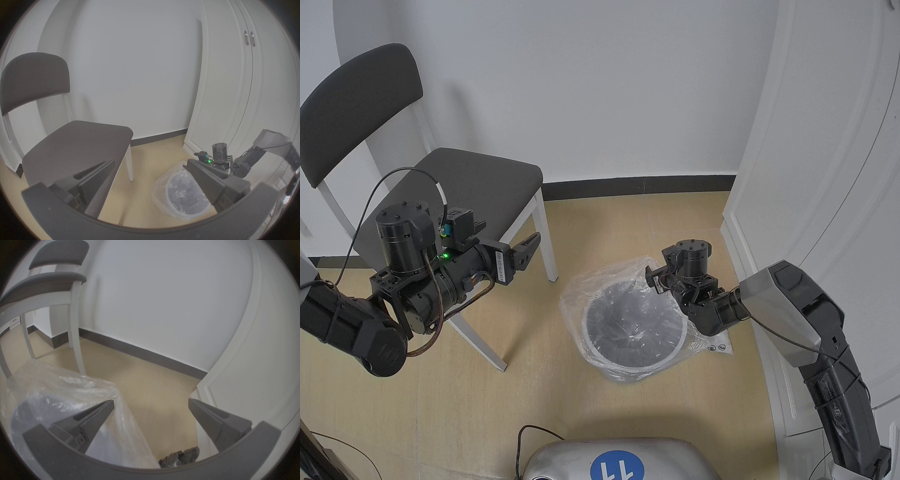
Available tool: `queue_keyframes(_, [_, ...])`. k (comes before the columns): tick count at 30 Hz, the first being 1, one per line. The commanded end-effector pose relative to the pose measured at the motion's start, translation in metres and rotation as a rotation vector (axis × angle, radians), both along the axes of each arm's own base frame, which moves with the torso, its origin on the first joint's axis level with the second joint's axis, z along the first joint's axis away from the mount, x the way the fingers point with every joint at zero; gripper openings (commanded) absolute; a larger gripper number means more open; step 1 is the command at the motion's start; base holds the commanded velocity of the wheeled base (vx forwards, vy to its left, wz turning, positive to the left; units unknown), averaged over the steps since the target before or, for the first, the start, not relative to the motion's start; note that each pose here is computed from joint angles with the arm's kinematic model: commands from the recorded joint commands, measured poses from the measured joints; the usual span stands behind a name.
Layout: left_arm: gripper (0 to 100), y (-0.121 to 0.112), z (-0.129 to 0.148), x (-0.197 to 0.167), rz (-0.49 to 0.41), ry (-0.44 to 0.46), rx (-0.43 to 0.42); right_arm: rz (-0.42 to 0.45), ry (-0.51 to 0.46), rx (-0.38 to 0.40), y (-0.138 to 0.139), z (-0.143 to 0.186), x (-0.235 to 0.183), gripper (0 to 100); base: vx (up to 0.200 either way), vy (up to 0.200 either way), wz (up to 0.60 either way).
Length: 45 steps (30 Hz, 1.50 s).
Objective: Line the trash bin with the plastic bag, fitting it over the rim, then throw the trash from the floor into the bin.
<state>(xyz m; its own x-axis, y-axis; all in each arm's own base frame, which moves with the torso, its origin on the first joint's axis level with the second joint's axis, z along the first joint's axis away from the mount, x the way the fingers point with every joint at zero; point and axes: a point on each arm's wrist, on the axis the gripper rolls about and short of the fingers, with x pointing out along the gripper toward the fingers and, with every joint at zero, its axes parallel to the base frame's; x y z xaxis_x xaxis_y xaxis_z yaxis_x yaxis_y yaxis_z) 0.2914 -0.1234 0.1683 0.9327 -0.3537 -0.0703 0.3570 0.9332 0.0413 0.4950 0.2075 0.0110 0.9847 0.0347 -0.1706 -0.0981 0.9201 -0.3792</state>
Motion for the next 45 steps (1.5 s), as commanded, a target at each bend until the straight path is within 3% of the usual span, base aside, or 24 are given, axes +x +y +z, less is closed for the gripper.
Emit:
queue_keyframes(1, [100,-0.004,-0.011,0.005,-0.01,0.012,0.008,0.009,0.046,-0.014,-0.017,0.047,-0.039,100,0.0,0.0,0.0])
queue_keyframes(8, [100,-0.027,-0.049,0.022,-0.052,0.077,0.034,-0.006,0.09,0.086,-0.03,0.063,-0.081,100,0.0,0.0,0.0])
queue_keyframes(15, [100,-0.055,-0.116,0.051,-0.069,0.164,0.073,-0.066,0.111,0.214,-0.054,0.041,-0.103,100,0.0,0.0,0.0])
queue_keyframes(16, [100,-0.06,-0.133,0.061,-0.05,0.18,0.082,-0.081,0.113,0.244,-0.059,0.035,-0.105,100,0.0,0.0,0.0])
queue_keyframes(19, [100,-0.066,-0.149,0.074,-0.006,0.184,0.091,-0.102,0.126,0.294,-0.062,0.023,-0.105,100,0.0,0.0,0.0])
queue_keyframes(21, [100,-0.072,-0.162,0.09,0.03,0.184,0.066,-0.126,0.141,0.379,-0.062,0.007,-0.102,100,0.0,0.0,0.0])
queue_keyframes(24, [100,-0.077,-0.166,0.099,0.042,0.206,0.01,-0.115,0.171,0.422,-0.06,-0.007,-0.098,100,0.0,0.0,0.0])
queue_keyframes(27, [100,-0.079,-0.167,0.107,0.063,0.284,-0.035,-0.076,0.212,0.461,-0.057,-0.019,-0.093,100,0.0,0.0,0.0])
queue_keyframes(33, [100,-0.086,-0.16,0.125,0.114,0.41,-0.157,-0.08,0.21,0.476,-0.059,-0.027,-0.084,100,0.0,0.0,0.0])
queue_keyframes(37, [100,-0.087,-0.169,0.143,0.138,0.449,-0.154,-0.083,0.215,0.501,-0.057,-0.038,-0.077,100,0.0,0.0,0.0])
queue_keyframes(45, [100,-0.078,-0.186,0.168,0.176,0.438,-0.17,-0.117,0.186,0.541,-0.066,-0.049,-0.059,100,0.0,0.0,0.0])
